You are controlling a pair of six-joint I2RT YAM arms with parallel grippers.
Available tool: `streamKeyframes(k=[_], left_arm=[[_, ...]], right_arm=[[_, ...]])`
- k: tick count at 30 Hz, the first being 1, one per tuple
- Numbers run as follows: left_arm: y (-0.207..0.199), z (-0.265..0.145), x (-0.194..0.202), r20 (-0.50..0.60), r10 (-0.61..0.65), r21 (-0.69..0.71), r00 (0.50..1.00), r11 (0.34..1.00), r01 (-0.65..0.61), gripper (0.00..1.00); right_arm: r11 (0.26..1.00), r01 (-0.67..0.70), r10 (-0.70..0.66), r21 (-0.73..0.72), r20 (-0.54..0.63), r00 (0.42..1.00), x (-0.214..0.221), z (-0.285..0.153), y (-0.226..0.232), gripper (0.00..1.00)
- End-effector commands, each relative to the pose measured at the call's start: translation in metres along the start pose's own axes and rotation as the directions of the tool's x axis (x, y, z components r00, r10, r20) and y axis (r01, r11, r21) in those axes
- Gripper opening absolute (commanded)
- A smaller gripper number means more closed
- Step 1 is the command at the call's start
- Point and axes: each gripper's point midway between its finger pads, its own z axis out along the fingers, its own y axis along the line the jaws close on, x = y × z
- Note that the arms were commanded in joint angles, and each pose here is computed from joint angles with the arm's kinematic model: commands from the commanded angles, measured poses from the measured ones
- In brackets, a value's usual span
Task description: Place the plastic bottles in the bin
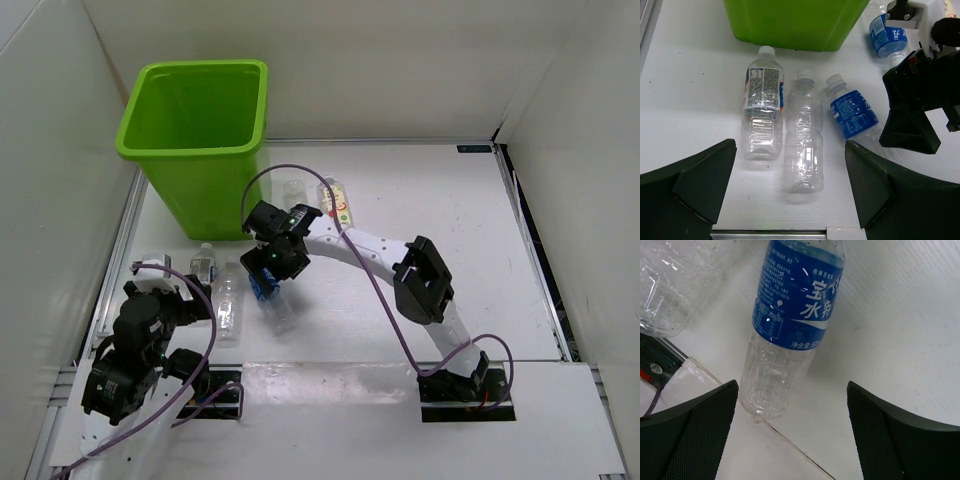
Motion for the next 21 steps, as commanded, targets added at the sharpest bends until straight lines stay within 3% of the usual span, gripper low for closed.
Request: streamKeyframes(k=[1, 9, 18, 21], left_arm=[[0.002, 0.002, -0.005, 0.015, -0.045, -0.031, 0.999, 0.998, 0.046, 1.00], [0.003, 0.002, -0.006, 0.014, -0.043, -0.039, 0.999, 0.998, 0.044, 1.00], [0.006, 0.004, -0.002, -0.001, -0.061, -0.066, 0.998, 0.996, 0.061, 1.00], [0.006, 0.005, -0.002, -0.002, -0.064, -0.066, 0.998, 0.996, 0.063, 1.00]], right_arm=[[0.999, 0.025, -0.024, -0.025, 0.041, 0.999, -0.013, -0.004, 0.007, 0.90], [0.998, 0.046, -0.046, -0.030, -0.013, 0.999, -0.001, 0.025, 0.024, 0.90], [0.998, -0.059, 0.061, 0.013, -0.191, 0.980, 0.030, 0.059, 0.001, 0.90], [0.999, -0.040, 0.043, 0.017, -0.190, 0.981, 0.034, 0.056, 0.007, 0.85]])
